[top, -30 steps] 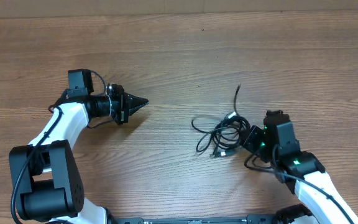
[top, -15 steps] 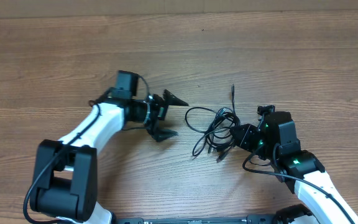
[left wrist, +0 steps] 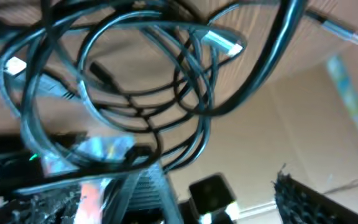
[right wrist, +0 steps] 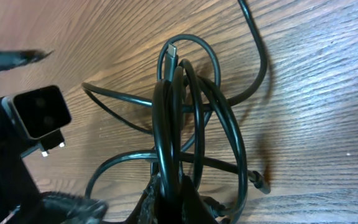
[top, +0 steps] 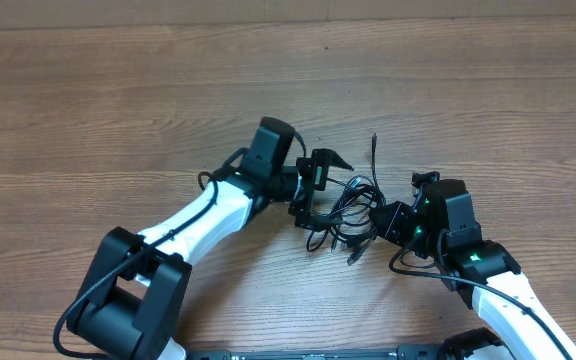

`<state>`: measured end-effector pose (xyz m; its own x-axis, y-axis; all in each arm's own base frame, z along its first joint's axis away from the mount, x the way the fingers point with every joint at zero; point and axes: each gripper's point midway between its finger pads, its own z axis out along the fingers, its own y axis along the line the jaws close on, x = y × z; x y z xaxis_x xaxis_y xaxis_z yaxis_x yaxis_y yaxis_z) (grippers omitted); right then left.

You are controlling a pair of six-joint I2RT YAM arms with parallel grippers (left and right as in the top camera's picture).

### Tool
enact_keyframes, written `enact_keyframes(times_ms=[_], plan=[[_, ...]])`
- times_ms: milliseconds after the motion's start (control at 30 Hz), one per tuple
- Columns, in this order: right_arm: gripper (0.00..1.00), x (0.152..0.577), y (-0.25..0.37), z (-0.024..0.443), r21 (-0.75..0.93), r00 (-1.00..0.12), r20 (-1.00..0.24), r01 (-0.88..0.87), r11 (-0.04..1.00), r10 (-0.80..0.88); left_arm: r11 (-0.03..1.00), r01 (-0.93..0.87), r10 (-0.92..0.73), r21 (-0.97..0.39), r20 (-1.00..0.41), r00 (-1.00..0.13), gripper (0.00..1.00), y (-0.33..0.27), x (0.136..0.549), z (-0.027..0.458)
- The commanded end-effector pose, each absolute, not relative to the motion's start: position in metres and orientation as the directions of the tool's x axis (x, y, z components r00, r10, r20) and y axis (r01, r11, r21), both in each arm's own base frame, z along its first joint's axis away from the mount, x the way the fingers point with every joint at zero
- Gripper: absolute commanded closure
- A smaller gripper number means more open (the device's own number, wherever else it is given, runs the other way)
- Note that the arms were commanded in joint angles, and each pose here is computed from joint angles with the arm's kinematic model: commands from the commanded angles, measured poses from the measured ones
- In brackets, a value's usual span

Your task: Untangle cables

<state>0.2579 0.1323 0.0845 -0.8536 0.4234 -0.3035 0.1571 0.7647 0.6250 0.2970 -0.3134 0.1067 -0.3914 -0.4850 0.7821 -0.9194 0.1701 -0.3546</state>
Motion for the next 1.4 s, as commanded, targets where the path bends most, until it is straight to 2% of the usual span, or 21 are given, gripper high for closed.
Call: enact_keyframes(times_ms=[0,133,367,400,433,467,500,533,567,700,733,800,867,1067,1133,1300,1367], plan=[[0.96,0.256,0.138,0.088,0.645,-0.867,-0.301,0.122,0.754,0.397,0.06,-0.888,-0.645,-0.456,0.662,-0.383,0.06,-0.312,0.329,0.103],[0.96,0.254,0.142,0.09,0.657,-0.874,-0.291,0.113,0.745,0.39,0.038,-0.868,-0.723,-0.496,0.586,-0.366,0.16,-0.307,0.338,0.095],[0.96,0.256,0.153,0.1,0.703,-0.882,-0.296,0.06,0.708,0.368,0.054,-0.82,-0.815,-0.57,0.449,-0.366,0.19,-0.314,0.336,0.086],[0.96,0.256,0.153,0.1,0.704,-0.882,-0.296,0.059,0.708,0.368,0.068,-0.809,-0.827,-0.583,0.421,-0.373,0.22,-0.313,0.336,0.085],[0.96,0.256,0.153,0.1,0.703,-0.882,-0.295,0.06,0.708,0.368,0.088,-0.797,-0.837,-0.597,0.39,-0.384,0.32,-0.312,0.336,0.083],[0.96,0.256,0.153,0.1,0.703,-0.882,-0.295,0.06,0.708,0.368,0.116,-0.782,-0.846,-0.613,0.352,-0.401,0.47,-0.311,0.336,0.082],[0.96,0.255,0.153,0.1,0.703,-0.882,-0.294,0.061,0.709,0.367,0.147,-0.768,-0.853,-0.623,0.313,-0.418,0.66,-0.308,0.336,0.08],[0.96,0.255,0.152,0.099,0.702,-0.883,-0.292,0.064,0.71,0.367,0.201,-0.748,-0.862,-0.632,0.248,-0.441,0.9,-0.303,0.335,0.075],[0.96,0.254,0.152,0.099,0.7,-0.884,-0.29,0.066,0.711,0.367,0.231,-0.74,-0.866,-0.631,0.212,-0.452,0.96,-0.298,0.335,0.073],[0.96,0.253,0.128,0.08,0.604,-0.859,-0.293,0.173,0.778,0.419,0.442,-0.616,-0.811,-0.651,0.003,-0.585,0.96,-0.283,0.342,0.071],[0.96,0.252,0.111,0.069,0.543,-0.83,-0.285,0.272,0.795,0.479,0.473,-0.58,-0.792,-0.663,-0.032,-0.61,0.96,-0.28,0.347,0.076],[0.96,0.242,0.068,0.05,0.391,-0.717,-0.289,0.516,0.762,0.634,0.526,-0.468,-0.751,-0.71,-0.13,-0.647,0.96,-0.269,0.363,0.107],[0.96,0.237,0.05,0.046,0.332,-0.662,-0.315,0.594,0.733,0.68,0.584,-0.349,-0.706,-0.733,-0.246,-0.665,0.96,-0.253,0.374,0.14],[0.96,0.243,0.046,0.048,0.329,-0.644,-0.348,0.597,0.732,0.682,0.711,-0.163,-0.604,-0.684,-0.475,-0.64,0.96,-0.195,0.364,0.215],[0.96,0.243,0.045,0.046,0.321,-0.646,-0.345,0.6,0.732,0.681,0.737,-0.167,-0.592,-0.655,-0.506,-0.627,0.96,-0.176,0.356,0.224],[0.96,0.24,0.046,0.03,0.277,-0.67,-0.309,0.616,0.738,0.675,0.773,-0.351,-0.625,-0.528,-0.538,-0.566,0.96,-0.117,0.338,0.21],[0.95,0.238,0.054,0.022,0.281,-0.692,-0.263,0.612,0.739,0.672,0.778,-0.391,-0.622,-0.492,-0.515,-0.59,0.91,-0.112,0.331,0.197]])
